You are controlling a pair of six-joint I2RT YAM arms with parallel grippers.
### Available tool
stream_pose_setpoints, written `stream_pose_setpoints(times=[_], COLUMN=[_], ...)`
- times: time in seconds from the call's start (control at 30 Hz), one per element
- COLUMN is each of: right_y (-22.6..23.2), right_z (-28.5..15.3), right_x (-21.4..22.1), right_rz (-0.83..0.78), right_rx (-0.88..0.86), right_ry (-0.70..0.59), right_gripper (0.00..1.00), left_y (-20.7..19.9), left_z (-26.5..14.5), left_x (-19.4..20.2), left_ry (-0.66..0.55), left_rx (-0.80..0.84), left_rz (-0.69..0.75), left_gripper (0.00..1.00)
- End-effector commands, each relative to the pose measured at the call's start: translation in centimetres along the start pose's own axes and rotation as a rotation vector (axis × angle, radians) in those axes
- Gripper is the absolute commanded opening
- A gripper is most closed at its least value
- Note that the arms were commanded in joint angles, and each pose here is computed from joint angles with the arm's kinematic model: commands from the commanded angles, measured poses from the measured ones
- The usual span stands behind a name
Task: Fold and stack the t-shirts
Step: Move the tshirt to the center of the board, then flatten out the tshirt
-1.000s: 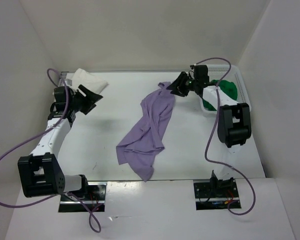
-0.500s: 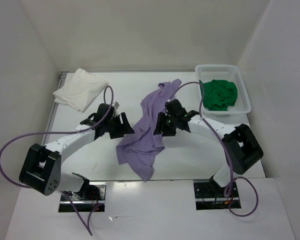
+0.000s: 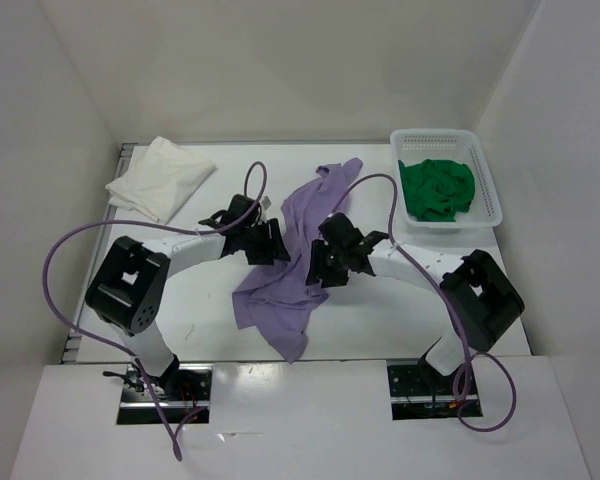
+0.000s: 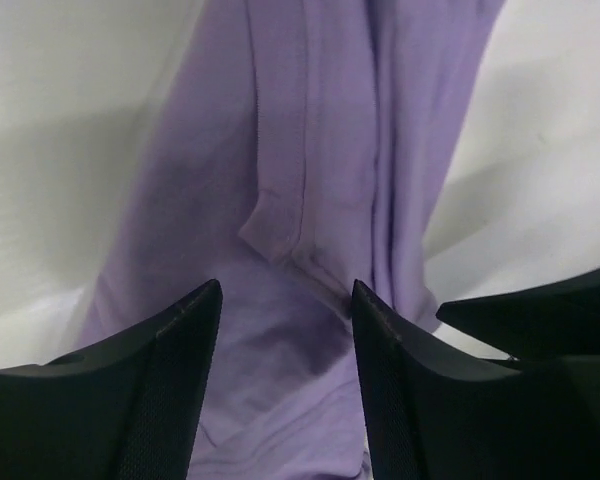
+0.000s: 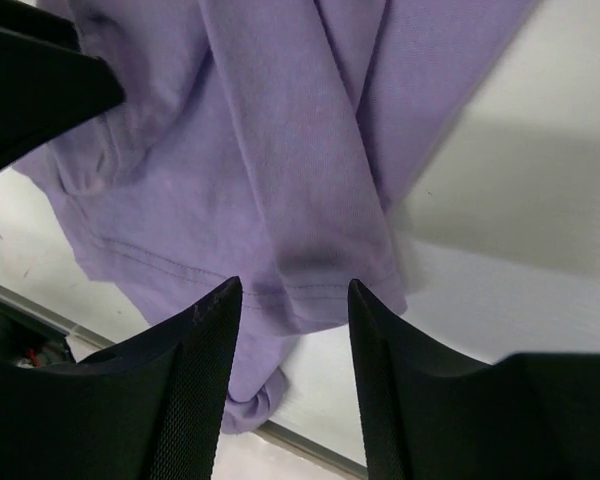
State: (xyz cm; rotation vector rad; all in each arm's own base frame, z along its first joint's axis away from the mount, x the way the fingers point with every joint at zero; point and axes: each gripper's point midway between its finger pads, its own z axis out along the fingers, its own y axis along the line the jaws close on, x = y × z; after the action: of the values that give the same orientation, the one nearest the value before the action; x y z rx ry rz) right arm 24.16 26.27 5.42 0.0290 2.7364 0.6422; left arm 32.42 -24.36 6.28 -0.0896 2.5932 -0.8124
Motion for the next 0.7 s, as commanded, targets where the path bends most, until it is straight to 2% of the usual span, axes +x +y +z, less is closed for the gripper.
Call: stream_pose_setpoints(times=[0.0,0.03,0.13,0.17,0.23,0.27,0.3,0.33,0.37,0.4,0.53,0.67], right_y=[1.0,1.0,0.9,0.8,0.8,0.8,0.5,0.2,0.2,0.7,1.0,1.1], right_z=[0.7,0.9,1.2,1.3,1.3,1.3,1.3,1.3,1.0,0.2,-2.1,-5.5], right_x=[-1.5,-1.8,-1.8,-1.9,-1.9,-1.9,-2.2,-2.1,-2.2,-2.7,-3.4,-5.5], right_rz=[-0.002,-0.002,-0.010,-0.010,-0.010,-0.010,-0.010,0.002,0.001,0.008,0.007,0.046], right_rx=[0.003,0.010,0.016,0.023,0.023,0.023,0.039,0.054,0.059,0.039,0.040,0.009], right_ry=[-0.045,-0.052,-0.045,-0.051,-0.051,-0.051,-0.066,-0.066,-0.075,-0.096,-0.144,-0.207], right_gripper=[0.52,0.47,0.39,0.33,0.24,0.15,0.11,0.04,0.02,0.01,0.00,0.00], left_y=[-1.7,-1.9,-2.7,-2.7,-2.5,-2.8,-3.0,-3.0,-3.0,-3.1,-3.3,-1.2], left_z=[0.8,1.3,1.7,1.7,1.9,1.8,1.8,1.8,1.8,1.8,-0.1,-3.5], left_x=[-1.0,-1.1,-1.5,-1.5,-1.4,-1.7,-1.9,-1.9,-1.9,-1.9,-3.9,-8.0], left_ry=[0.010,0.019,0.020,0.020,0.028,0.020,0.012,0.011,0.012,0.013,-0.047,-0.153], left_rx=[0.063,0.075,0.110,0.111,0.105,0.111,0.117,0.117,0.117,0.117,0.141,0.129], left_rz=[0.050,0.050,0.048,0.048,0.036,0.040,0.043,0.043,0.033,0.022,-0.024,-0.062], left_gripper=[0.62,0.59,0.55,0.53,0.44,0.40,0.31,0.27,0.24,0.15,0.02,0.00])
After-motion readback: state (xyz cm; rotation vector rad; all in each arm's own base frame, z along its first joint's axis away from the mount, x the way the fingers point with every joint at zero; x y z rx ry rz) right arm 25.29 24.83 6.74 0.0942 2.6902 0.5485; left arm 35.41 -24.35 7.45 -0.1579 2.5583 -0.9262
